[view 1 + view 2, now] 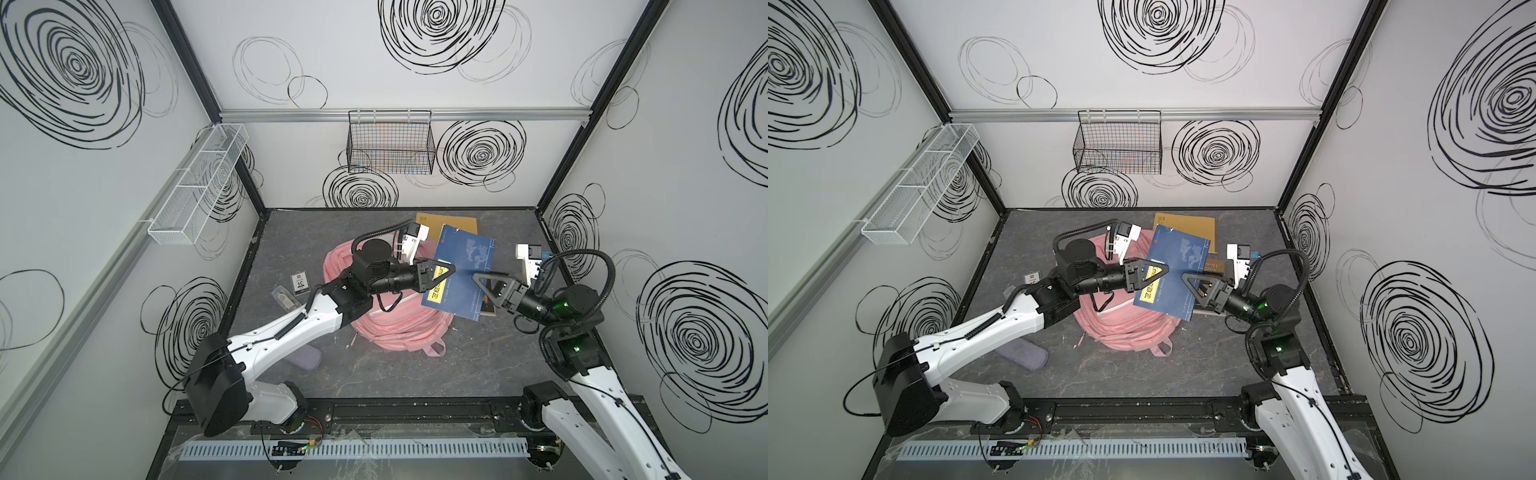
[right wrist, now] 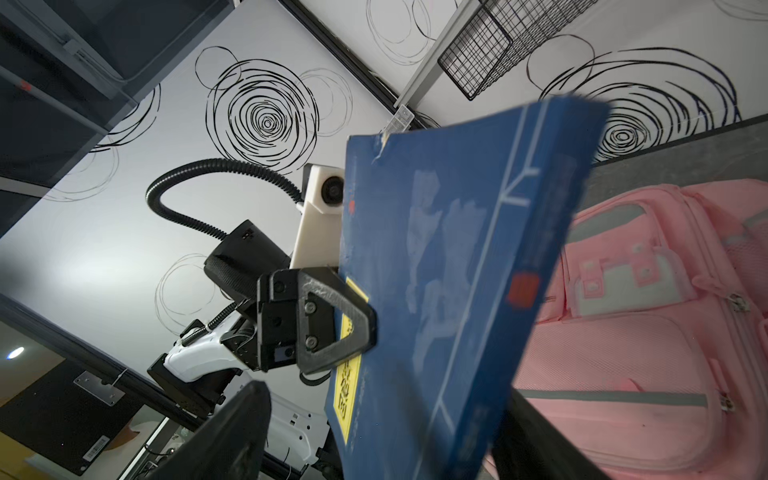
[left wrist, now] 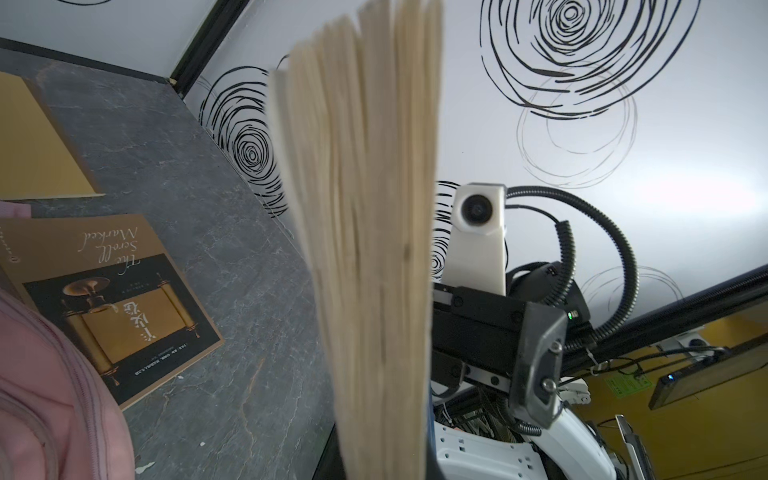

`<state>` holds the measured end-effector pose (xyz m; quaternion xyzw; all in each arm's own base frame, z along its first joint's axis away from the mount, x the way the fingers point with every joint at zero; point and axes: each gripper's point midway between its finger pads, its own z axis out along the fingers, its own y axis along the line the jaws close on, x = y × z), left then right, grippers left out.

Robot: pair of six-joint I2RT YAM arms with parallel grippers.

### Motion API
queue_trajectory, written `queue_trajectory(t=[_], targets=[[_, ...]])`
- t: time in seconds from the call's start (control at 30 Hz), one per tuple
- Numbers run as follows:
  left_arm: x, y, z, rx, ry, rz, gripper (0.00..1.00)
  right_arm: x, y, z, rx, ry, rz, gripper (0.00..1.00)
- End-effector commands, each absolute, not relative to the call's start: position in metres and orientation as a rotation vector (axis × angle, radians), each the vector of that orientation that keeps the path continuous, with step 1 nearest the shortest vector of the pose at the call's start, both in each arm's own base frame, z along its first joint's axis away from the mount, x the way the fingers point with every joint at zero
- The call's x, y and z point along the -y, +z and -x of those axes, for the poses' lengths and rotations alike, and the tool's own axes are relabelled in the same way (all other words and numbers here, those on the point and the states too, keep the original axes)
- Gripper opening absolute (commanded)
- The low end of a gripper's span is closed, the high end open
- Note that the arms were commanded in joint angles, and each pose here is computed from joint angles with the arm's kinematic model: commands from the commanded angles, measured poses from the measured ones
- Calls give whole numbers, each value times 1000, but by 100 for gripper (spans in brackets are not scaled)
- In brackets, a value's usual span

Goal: Pack the student bag

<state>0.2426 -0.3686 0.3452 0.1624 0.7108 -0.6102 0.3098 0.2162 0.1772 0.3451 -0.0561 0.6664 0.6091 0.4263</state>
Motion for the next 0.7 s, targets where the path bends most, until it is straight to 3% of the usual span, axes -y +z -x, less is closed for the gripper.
queue_trajectory(t=[0.0,0.07,0.23,0.33,0.37,0.43,0.5,0.57,0.67], targets=[[359,384,-225,-1714,-1657,-494,0,-183,371,-212,-1584,1531,183,78],[359,382,-219,-1722,-1669,-521,0,-188,378,-208,-1541,1566,207,71],[354,368,-216,-1753,-1636,-526,0,-209,383,-201,-1542,1649,252,43],[347,355,-225,-1802,-1533,-501,0,-214,377,-205,-1602,1663,207,16],[343,351,-227,-1816,-1485,-496,6,-213,375,-205,-1615,1661,197,0],[333,343,-232,-1834,-1386,-486,21,-210,372,-207,-1631,1632,169,0],[318,334,-239,-1842,-1264,-463,50,-204,370,-209,-1641,1586,132,0],[301,322,-245,-1844,-1131,-458,67,-195,367,-214,-1666,1521,84,0],[280,293,-253,-1856,-886,-531,77,-168,347,-230,-1768,1342,-57,0]])
